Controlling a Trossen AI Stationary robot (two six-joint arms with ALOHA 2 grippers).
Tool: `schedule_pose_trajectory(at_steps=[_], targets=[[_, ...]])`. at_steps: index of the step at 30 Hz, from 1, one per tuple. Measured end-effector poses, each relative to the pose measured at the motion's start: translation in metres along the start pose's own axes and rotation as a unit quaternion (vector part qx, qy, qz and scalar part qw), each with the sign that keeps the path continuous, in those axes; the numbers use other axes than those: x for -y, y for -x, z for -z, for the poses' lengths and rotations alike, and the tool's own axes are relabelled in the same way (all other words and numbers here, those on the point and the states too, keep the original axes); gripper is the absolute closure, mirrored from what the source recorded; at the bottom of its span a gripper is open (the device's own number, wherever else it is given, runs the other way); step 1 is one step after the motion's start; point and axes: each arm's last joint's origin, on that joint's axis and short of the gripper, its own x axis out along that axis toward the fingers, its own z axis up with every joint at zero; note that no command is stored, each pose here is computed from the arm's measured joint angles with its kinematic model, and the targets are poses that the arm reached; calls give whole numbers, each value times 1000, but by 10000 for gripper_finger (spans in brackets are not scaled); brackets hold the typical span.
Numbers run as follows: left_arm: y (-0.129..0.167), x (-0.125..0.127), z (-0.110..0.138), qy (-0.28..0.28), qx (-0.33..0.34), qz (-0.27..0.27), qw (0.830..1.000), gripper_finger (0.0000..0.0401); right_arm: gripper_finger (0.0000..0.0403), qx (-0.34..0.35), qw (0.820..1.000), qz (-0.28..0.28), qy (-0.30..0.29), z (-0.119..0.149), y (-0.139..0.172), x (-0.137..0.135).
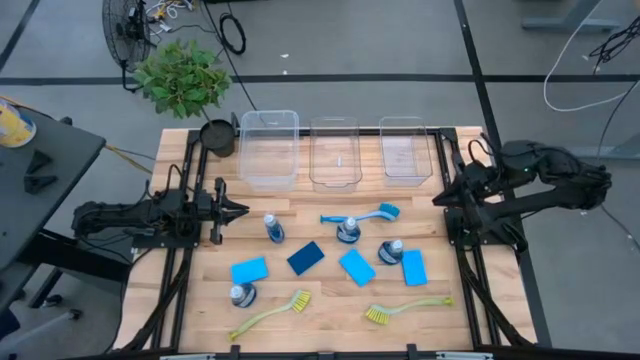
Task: Pick & Place Kitchen Sink Supplies
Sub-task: Put the blue detergent into the right transparent bin
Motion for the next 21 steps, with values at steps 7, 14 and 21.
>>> schedule_pose_trajectory(at_steps=[7,14,21], targets=[[0,0,0,0,0,0,1000,357,371,-29,1000,3,-6,-3,-16,2],[0,0,0,0,0,0,1000,357,371,-73,997,-4,-18,-7,-35,5],[0,0,0,0,0,0,1000,357,371,-110,994,-17,11,-25,-36,2]])
